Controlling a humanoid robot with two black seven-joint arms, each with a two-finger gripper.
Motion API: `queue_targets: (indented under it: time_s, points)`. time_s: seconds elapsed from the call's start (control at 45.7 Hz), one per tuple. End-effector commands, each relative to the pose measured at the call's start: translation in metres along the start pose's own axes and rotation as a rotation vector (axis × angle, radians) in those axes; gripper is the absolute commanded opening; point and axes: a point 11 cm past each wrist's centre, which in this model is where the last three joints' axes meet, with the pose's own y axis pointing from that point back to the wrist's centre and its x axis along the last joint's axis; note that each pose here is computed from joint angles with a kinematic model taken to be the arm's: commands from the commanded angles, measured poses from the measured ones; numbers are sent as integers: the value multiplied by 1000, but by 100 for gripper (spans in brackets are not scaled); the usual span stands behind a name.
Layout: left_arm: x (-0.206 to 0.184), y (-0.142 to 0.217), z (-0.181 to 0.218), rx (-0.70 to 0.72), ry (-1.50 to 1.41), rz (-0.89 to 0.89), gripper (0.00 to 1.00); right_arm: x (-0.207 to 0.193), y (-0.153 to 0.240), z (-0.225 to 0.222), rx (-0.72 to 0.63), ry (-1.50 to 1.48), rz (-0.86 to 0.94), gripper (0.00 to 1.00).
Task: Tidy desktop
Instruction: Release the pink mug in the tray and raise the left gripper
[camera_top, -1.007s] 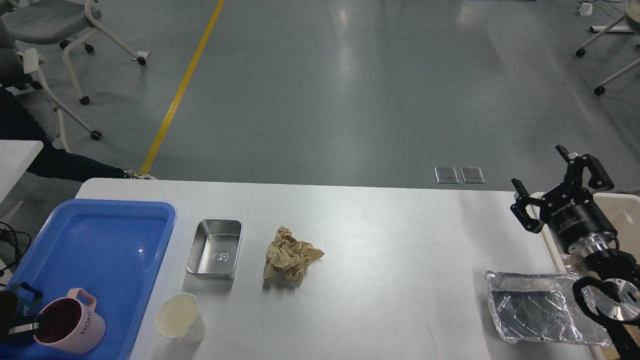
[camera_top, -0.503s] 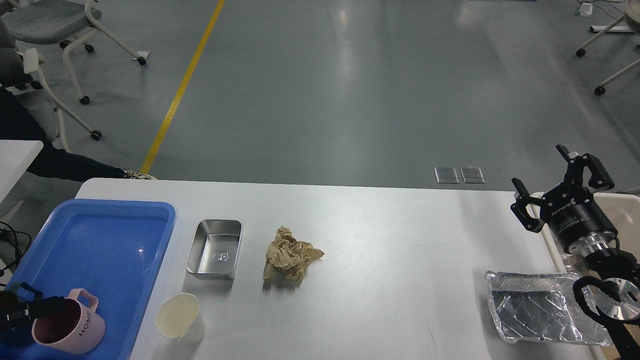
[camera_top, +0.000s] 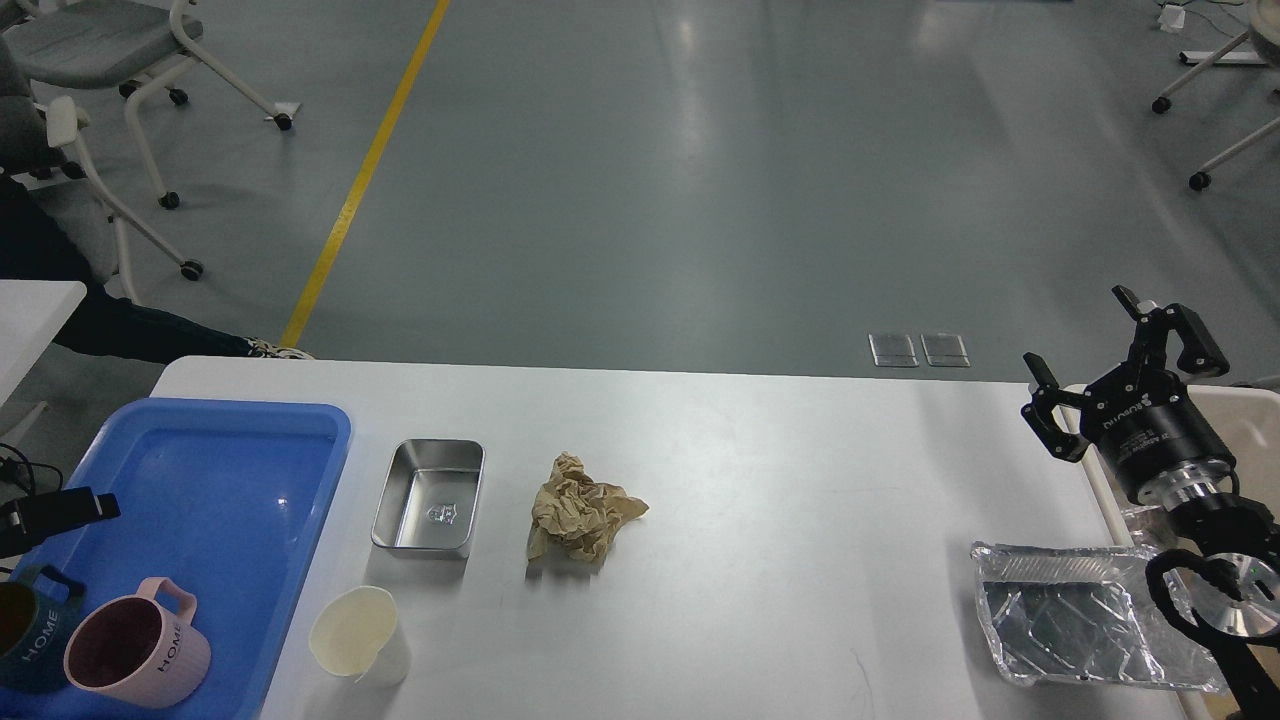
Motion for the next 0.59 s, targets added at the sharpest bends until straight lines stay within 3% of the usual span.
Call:
queue_targets:
  time_s: [0.0,0.394,0.569]
  points:
    - [13,4,13,-45,-6,35,95,2,1,-2,-2,9,2,100]
    - [62,40,93,-280,-90,252,95,4,2,-7,-4,26,5,100]
    - [52,46,115,-342,-114,319,95,5,2,-8,-4,32,5,100]
